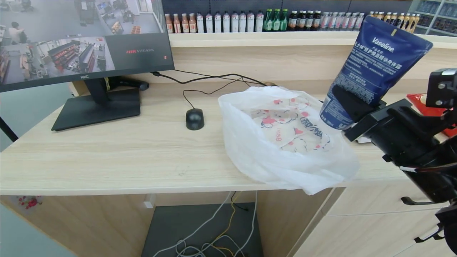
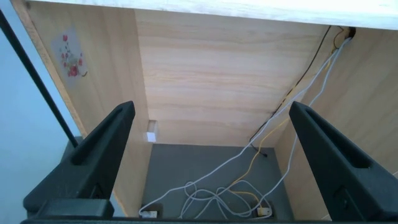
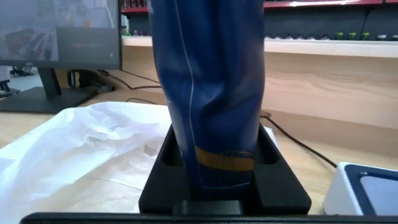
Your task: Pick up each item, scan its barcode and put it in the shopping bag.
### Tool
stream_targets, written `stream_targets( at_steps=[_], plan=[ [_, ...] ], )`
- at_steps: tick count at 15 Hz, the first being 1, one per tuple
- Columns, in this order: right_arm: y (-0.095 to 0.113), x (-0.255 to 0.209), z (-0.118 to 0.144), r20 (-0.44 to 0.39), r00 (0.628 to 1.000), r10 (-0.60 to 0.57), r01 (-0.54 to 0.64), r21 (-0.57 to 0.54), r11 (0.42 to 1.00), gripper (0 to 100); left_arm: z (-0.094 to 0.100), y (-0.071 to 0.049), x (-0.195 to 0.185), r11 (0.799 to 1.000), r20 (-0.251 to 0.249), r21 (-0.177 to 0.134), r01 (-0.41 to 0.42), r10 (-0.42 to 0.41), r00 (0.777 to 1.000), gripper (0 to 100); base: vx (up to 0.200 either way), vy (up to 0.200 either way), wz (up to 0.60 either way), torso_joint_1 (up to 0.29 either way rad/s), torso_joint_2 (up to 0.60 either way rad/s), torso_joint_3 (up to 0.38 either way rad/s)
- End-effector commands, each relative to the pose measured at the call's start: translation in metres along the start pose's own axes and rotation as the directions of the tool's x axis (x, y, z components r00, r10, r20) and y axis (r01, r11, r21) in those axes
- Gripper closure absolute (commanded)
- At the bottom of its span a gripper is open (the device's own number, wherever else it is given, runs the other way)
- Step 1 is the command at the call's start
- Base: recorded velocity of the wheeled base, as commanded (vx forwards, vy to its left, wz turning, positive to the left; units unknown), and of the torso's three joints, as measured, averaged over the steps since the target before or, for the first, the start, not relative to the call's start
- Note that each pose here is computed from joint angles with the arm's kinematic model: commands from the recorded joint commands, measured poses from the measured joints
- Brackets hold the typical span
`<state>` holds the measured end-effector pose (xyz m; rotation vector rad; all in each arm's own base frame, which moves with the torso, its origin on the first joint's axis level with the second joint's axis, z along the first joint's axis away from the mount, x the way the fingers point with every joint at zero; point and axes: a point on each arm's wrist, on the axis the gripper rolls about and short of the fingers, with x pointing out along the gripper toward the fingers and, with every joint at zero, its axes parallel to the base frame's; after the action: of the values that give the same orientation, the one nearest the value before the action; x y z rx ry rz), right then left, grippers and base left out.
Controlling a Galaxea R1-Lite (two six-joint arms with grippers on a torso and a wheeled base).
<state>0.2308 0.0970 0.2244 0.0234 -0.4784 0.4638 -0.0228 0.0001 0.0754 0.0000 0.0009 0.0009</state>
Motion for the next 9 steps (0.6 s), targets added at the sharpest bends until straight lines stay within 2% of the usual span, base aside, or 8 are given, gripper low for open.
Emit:
stream_targets(
  at_steps=[1, 2, 6, 7, 8, 9],
  plan=[
    [0.000, 0.003, 0.006, 0.029, 1.000, 0.001, -0.001, -0.002, 1.000, 100, 0.000, 0.000, 0.000, 1.000, 0.001, 0.000, 0.001, -0.001, 1.000, 0, 0.000, 0.000, 0.00, 0.000, 0.00, 0.000],
    [0.000, 0.001, 0.011, 0.044, 0.999, 0.000, 0.000, 0.009, 1.000, 100, 0.000, 0.000, 0.000, 1.000, 0.001, 0.000, -0.001, 0.001, 1.000, 0, 0.000, 0.000, 0.00, 0.000, 0.00, 0.000],
    [0.001, 0.001, 0.025, 0.088, 0.996, 0.009, -0.028, 0.214, 0.976, 100, 0.000, 0.000, 0.000, 1.000, 0.001, 0.000, -0.001, 0.001, 1.000, 0, 0.000, 0.000, 0.00, 0.000, 0.00, 0.000],
    [0.001, 0.001, 0.025, 0.088, 0.996, 0.009, -0.028, 0.214, 0.976, 100, 0.000, 0.000, 0.000, 1.000, 0.001, 0.000, -0.001, 0.001, 1.000, 0, 0.000, 0.000, 0.00, 0.000, 0.00, 0.000],
    [0.000, 0.011, 0.030, 0.086, 0.996, 0.009, -0.037, 0.320, 0.947, 100, 0.000, 0.000, 0.000, 1.000, 0.001, 0.000, 0.001, -0.001, 1.000, 0, 0.000, 0.000, 0.00, 0.000, 0.00, 0.000],
    [-0.001, 0.017, 0.032, 0.085, 0.996, 0.010, -0.039, 0.357, 0.933, 100, 0.000, 0.000, 0.000, 1.000, 0.001, 0.000, -0.001, 0.001, 1.000, 0, 0.000, 0.000, 0.00, 0.000, 0.00, 0.000]
  ],
)
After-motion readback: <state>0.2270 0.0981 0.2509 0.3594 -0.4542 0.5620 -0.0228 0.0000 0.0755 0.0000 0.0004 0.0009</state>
